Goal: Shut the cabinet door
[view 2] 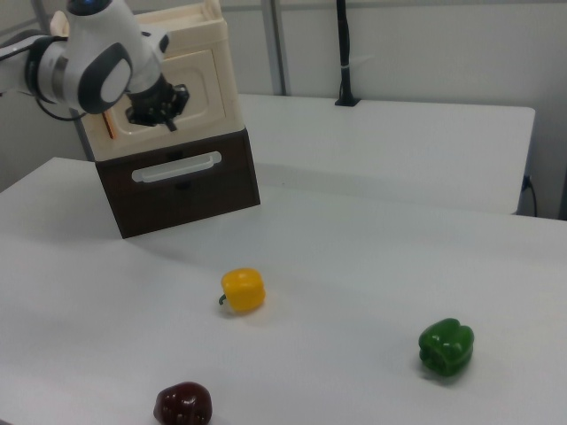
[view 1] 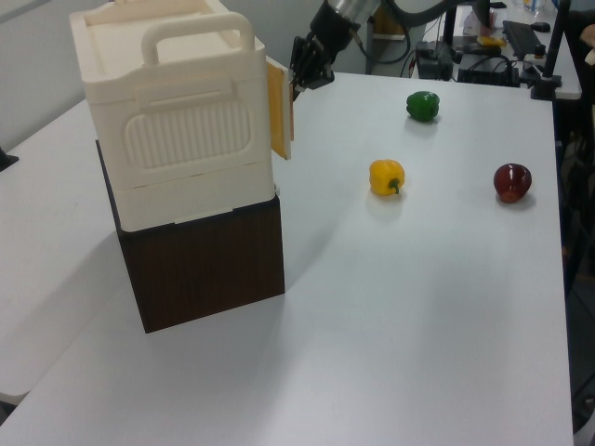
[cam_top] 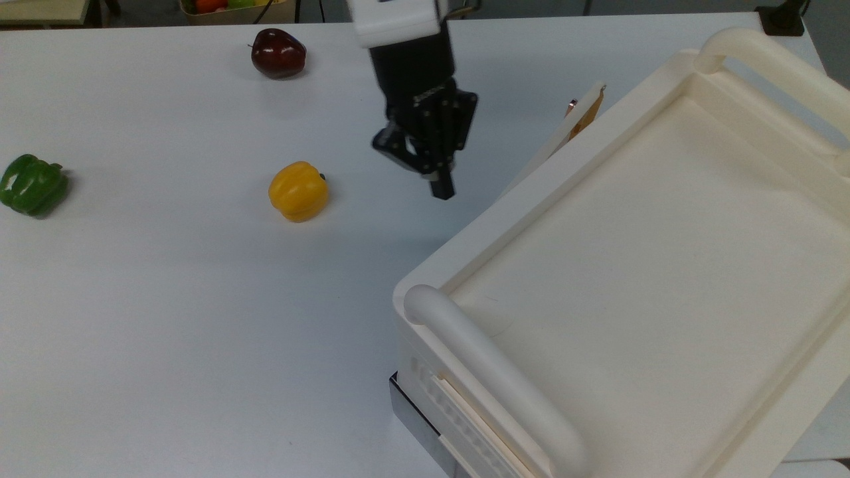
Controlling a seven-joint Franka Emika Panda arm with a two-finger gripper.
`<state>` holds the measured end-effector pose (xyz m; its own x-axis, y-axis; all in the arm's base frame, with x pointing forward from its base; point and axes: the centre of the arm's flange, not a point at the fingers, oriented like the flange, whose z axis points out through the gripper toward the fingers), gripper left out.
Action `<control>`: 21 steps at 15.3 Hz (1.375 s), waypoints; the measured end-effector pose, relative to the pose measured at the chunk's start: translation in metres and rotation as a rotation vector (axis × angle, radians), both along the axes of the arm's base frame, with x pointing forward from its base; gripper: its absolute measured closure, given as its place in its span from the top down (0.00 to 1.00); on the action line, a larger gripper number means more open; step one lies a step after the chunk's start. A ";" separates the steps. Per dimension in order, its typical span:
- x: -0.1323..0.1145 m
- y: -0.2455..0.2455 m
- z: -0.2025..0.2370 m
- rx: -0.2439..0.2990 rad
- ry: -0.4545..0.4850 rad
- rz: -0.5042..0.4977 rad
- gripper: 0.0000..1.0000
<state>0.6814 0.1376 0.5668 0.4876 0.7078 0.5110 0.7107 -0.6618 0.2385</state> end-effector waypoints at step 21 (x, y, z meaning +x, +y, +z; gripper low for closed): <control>-0.016 0.099 0.016 0.240 -0.068 -0.172 0.01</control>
<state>0.6653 0.2368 0.5828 0.5491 0.4731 0.6890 0.5710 -0.8143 0.1041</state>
